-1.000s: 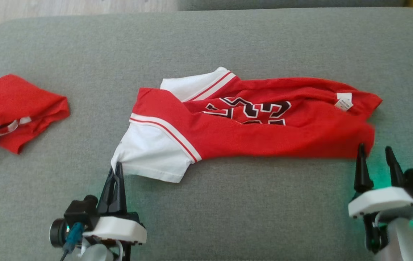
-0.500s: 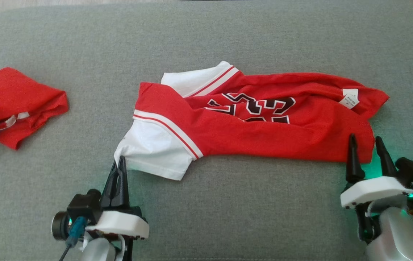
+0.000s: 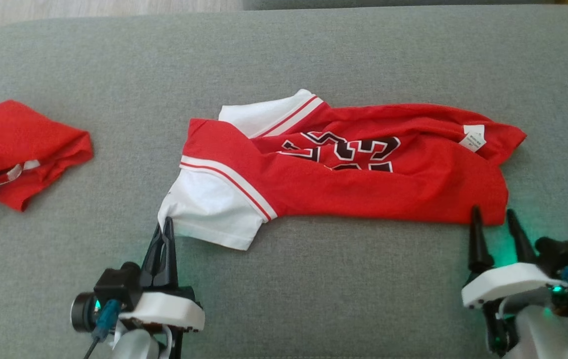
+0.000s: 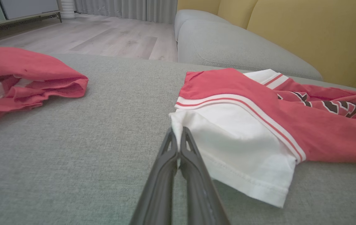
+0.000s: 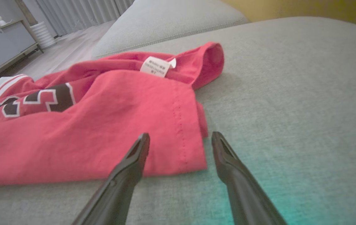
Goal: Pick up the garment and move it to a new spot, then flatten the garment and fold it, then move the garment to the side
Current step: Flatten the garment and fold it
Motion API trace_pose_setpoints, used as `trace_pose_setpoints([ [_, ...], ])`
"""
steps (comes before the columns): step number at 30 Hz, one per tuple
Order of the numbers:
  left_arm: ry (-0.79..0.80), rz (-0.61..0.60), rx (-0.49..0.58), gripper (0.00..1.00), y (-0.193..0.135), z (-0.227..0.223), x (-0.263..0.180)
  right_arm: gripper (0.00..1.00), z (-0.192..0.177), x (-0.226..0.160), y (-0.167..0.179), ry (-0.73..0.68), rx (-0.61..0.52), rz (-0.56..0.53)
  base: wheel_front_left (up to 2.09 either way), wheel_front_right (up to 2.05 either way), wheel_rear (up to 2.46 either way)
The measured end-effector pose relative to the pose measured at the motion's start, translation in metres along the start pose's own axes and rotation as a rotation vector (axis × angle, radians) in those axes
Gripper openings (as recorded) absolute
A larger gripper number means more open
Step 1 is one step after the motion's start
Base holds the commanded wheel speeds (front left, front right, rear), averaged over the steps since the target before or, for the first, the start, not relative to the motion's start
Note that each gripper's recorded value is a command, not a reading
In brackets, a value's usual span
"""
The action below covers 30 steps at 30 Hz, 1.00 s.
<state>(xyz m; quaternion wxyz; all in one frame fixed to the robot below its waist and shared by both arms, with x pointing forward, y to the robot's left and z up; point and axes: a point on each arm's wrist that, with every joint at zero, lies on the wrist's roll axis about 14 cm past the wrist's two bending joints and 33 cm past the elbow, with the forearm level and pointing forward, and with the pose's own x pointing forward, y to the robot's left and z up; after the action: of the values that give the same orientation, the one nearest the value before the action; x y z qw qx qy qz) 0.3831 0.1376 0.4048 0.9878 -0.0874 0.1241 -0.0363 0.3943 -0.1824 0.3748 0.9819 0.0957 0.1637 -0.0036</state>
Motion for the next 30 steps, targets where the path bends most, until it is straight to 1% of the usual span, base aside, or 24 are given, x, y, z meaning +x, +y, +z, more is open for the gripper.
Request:
trace_pose_setpoints([
  [7, 0.003, 0.009, -0.001, 0.0, 0.003, -0.001, -0.001, 1.0, -0.018, -0.002, 0.006, 0.058, 0.021, 0.014, 0.0, 0.0, 0.0],
  [12, 0.011, 0.013, -0.002, 0.0, 0.004, -0.004, -0.001, 1.0, -0.02, 0.003, 0.007, 0.071, 0.006, 0.029, 0.0, 0.0, 0.0],
  [13, 0.011, 0.013, -0.002, 0.0, 0.004, -0.004, -0.001, 0.87, -0.019, 0.005, 0.008, 0.069, -0.003, 0.037, 0.0, 0.0, 0.0],
  [14, 0.011, 0.013, -0.002, 0.0, 0.004, -0.004, -0.001, 0.36, -0.018, 0.006, 0.01, 0.067, -0.006, 0.044, 0.0, 0.0, 0.0],
  [15, 0.011, 0.014, -0.002, 0.0, 0.005, -0.004, -0.001, 0.0, -0.017, 0.006, 0.012, 0.065, -0.005, 0.05, 0.0, 0.0, 0.0],
  [18, 0.0, 0.011, -0.001, 0.0, 0.003, 0.0, -0.002, 0.0, -0.011, 0.005, 0.02, 0.047, -0.003, 0.077, 0.0, 0.0, 0.0],
  [20, -0.019, 0.007, -0.001, 0.0, 0.002, 0.006, -0.002, 0.0, 0.005, 0.004, 0.023, -0.006, 0.009, 0.084, 0.0, 0.0, 0.0],
  [23, -0.069, -0.011, -0.003, 0.0, -0.003, 0.022, -0.004, 0.0, 0.038, -0.001, 0.026, -0.115, 0.033, 0.096, 0.0, 0.0, 0.0],
  [26, -0.151, -0.036, 0.008, 0.0, -0.006, 0.049, -0.006, 0.0, 0.081, -0.009, 0.032, -0.248, 0.052, 0.119, 0.0, 0.0, 0.0],
  [27, -0.151, -0.036, 0.008, 0.0, -0.006, 0.049, -0.006, 0.0, 0.081, -0.009, 0.032, -0.248, 0.052, 0.119, 0.0, 0.0, 0.0],
  [30, -0.276, -0.079, 0.057, 0.0, -0.014, 0.093, -0.005, 0.0, 0.128, -0.021, 0.039, -0.388, 0.055, 0.155, 0.0, 0.0, 0.0],
])
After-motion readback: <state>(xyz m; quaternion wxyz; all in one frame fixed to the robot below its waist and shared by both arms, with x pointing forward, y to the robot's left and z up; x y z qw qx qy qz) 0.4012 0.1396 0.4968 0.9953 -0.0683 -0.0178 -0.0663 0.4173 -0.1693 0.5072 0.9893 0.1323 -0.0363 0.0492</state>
